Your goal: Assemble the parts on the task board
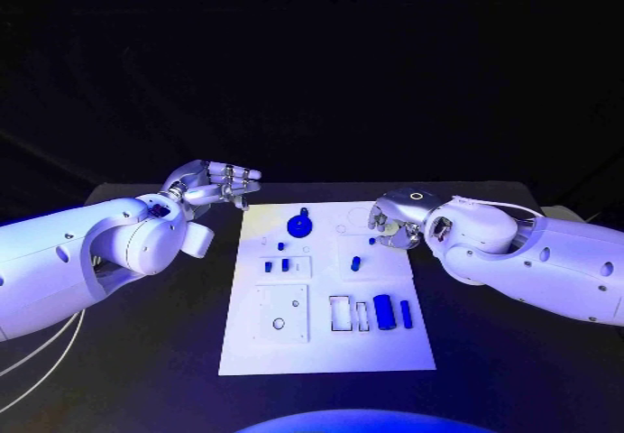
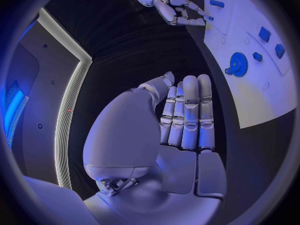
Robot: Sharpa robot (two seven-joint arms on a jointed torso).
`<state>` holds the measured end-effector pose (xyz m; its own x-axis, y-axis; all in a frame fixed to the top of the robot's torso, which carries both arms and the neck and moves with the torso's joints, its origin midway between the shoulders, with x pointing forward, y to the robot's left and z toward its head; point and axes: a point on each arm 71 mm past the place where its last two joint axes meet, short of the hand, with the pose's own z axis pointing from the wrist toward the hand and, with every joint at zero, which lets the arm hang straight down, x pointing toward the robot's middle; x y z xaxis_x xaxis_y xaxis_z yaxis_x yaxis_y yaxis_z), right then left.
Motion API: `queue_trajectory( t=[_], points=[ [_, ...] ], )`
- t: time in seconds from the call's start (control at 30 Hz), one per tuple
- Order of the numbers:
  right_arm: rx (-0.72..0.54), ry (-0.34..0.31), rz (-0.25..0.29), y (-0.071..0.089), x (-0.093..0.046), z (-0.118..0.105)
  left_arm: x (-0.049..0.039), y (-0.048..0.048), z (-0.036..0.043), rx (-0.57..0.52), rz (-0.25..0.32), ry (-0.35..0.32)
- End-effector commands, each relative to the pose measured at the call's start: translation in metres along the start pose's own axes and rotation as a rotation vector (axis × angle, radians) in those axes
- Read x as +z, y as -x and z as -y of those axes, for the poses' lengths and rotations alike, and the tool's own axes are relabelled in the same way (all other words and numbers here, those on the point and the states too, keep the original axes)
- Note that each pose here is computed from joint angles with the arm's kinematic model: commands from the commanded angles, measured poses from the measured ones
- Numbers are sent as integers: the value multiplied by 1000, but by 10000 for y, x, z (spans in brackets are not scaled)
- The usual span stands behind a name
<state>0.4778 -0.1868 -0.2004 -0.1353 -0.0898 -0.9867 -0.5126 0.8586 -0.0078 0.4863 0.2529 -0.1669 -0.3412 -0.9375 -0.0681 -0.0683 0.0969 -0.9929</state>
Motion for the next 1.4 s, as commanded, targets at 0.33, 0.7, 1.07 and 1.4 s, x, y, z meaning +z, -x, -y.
queue_trajectory(
  t=[0.33, 0.7, 1.07, 1.4],
  points=[
    [-43, -1, -34, -128, 52, -57, -17, -15, 32, -44, 10, -25],
    [-44, -2, -56, -191, 78, -74, -25, -12, 31, -44, 11, -21],
    [-42, 2, -71, -237, 93, -103, -30, -11, 27, -44, 12, -13],
    [-42, -7, -74, -253, 104, -102, -31, -7, 21, -44, 12, -5]
  ],
)
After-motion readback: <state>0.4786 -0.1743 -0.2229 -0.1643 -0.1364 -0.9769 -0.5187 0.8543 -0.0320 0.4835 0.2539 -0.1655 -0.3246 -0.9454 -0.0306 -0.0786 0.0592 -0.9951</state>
